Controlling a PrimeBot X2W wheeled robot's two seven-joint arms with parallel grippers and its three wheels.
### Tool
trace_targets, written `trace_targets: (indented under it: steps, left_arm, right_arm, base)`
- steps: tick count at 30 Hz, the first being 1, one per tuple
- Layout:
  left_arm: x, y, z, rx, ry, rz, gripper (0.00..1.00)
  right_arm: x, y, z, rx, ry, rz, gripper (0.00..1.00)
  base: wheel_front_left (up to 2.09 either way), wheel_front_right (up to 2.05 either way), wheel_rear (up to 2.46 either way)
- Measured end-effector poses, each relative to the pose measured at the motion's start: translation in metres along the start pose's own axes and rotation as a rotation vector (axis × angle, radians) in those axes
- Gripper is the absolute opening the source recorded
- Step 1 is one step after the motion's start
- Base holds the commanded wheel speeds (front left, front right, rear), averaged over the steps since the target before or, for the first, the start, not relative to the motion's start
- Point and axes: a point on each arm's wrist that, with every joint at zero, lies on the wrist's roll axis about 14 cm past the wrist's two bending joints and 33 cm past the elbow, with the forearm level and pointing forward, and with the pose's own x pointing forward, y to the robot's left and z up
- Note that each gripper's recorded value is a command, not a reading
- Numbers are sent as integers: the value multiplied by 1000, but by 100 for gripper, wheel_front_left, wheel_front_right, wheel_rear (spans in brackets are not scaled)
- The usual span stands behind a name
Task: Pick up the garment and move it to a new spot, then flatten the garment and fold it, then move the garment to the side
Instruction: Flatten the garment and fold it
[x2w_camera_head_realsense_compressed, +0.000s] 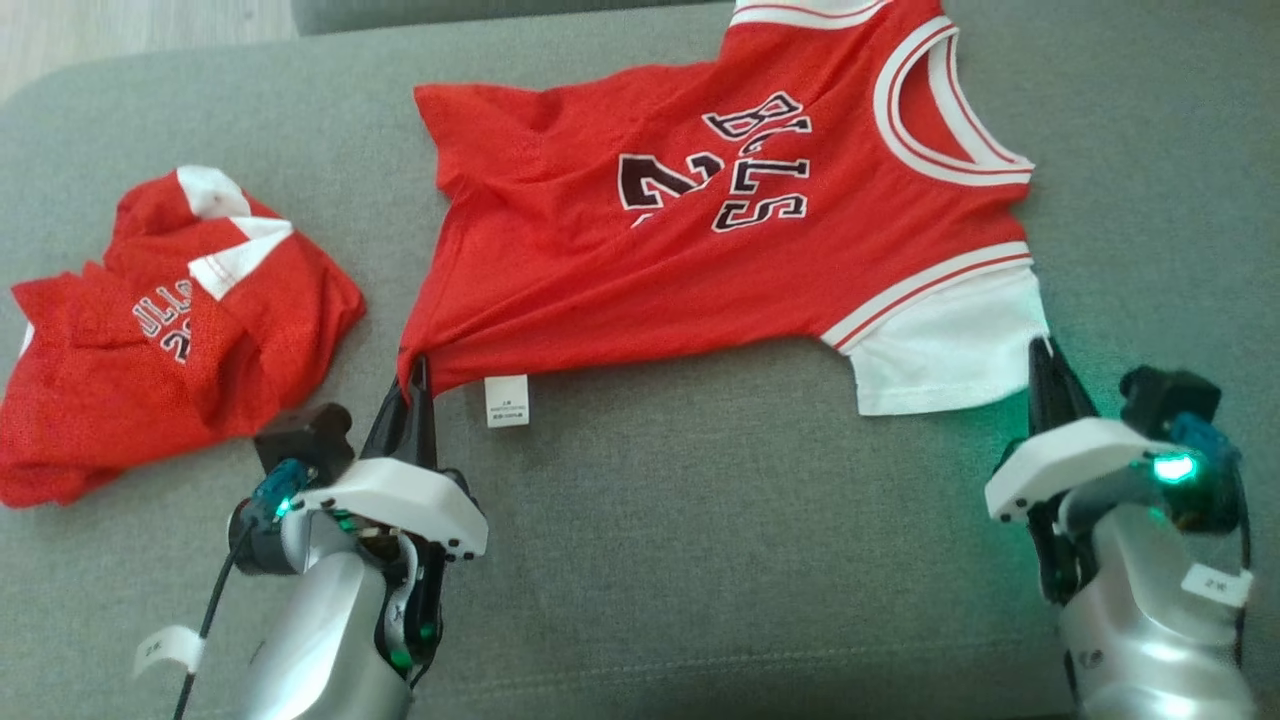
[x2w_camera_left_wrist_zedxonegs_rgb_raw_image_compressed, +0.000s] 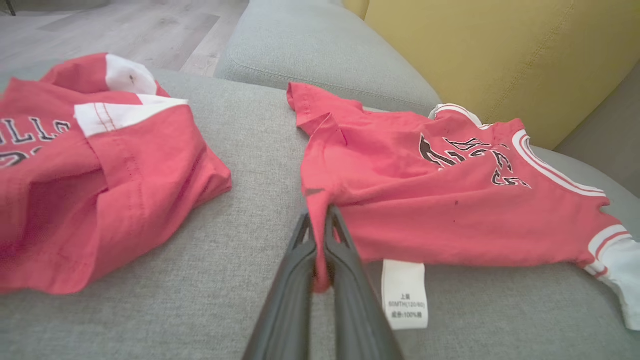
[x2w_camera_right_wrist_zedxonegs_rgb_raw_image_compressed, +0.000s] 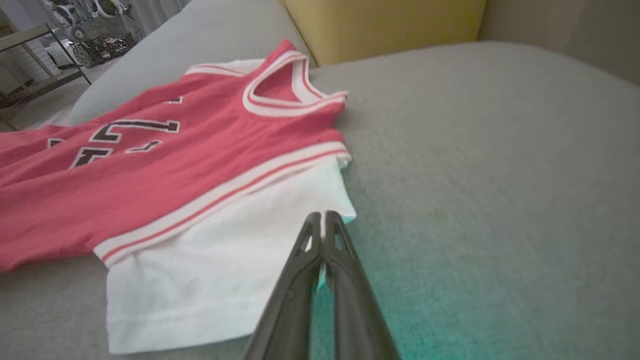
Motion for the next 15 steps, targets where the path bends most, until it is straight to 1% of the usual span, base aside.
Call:
trace_targets:
  steps: [5,9,13,15]
  left_arm:
    - [-3,-5,13,23,-38,-19,0]
    - [-9,-7,23,32,-67,-24,0]
    - [-15,-13,35,51,-104,-42,0]
    - [-20,-16,37,54,-112,-50,0]
  right_arm:
    - [-3,4,48,-82,-142,22,0]
    - [-13,-5,92,-134,-238,8,0]
    - [-33,-17,129,-173,-302,-17,0]
    - [-45,-24,135,-187,-298,-32,0]
  base:
    - [0,0,0]
    - [0,0,0]
    - [0,0,0]
    - [0,0,0]
